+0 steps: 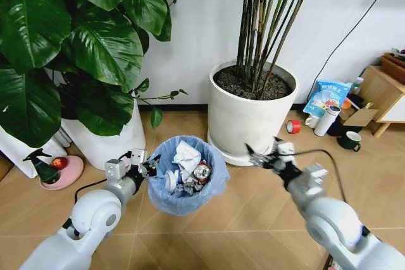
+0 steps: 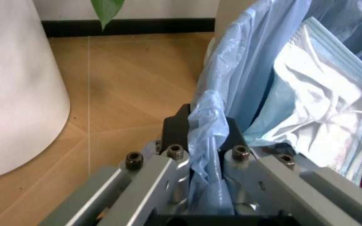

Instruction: Pick up the trash bin and place the garbage on the floor into it.

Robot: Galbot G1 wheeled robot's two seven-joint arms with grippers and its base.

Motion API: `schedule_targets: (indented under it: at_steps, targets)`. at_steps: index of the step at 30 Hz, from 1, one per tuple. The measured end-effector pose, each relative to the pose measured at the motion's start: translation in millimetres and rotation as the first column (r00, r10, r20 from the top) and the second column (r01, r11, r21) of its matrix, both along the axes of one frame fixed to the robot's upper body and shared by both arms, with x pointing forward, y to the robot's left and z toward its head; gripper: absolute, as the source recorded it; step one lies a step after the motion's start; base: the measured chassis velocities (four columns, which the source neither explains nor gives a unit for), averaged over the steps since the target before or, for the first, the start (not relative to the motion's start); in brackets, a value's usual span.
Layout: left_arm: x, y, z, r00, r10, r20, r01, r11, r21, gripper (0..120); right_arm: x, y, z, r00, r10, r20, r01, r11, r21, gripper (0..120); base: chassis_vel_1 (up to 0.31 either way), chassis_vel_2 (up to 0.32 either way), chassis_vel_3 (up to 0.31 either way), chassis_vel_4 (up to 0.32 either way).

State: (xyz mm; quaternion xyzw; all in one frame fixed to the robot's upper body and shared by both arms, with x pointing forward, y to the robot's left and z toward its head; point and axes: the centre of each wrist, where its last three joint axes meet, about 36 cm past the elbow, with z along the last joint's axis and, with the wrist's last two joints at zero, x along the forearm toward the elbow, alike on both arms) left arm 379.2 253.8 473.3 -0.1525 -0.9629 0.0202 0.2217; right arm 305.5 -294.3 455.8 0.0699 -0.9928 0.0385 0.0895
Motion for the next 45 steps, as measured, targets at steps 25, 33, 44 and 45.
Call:
schedule_targets:
  at_steps: [25, 33, 44, 45]
  targets:
    - [-5, -4, 1, 0.999, -0.037, 0.021, 0.037, 0.999, -0.016, 1, -142, -144, -211, 0.774, -0.493, -0.397, 0.497, 0.862, -0.103, 100, 0.0, 0.0, 0.0, 0.0]
    - [-7, -6, 0, 0.999, -0.046, 0.016, 0.046, 0.999, -0.016, 1, -148, -148, -245, 0.72, -0.52, -0.459, 0.545, 0.834, -0.091, 100, 0.0, 0.0, 0.0, 0.0]
    - [-9, -7, 0, 0.998, -0.054, 0.01, 0.054, 0.999, -0.007, 1, -135, -141, -277, 0.696, -0.516, -0.499, 0.561, 0.825, -0.07, 95, 0.0, 0.0, 0.0, 0.0]
    - [-9, -7, 0, 0.998, -0.054, 0.011, 0.054, 0.999, -0.006, 1, -135, -141, -279, 0.695, -0.516, -0.501, 0.562, 0.824, -0.069, 92, 0.0, 0.0, 0.0, 0.0]
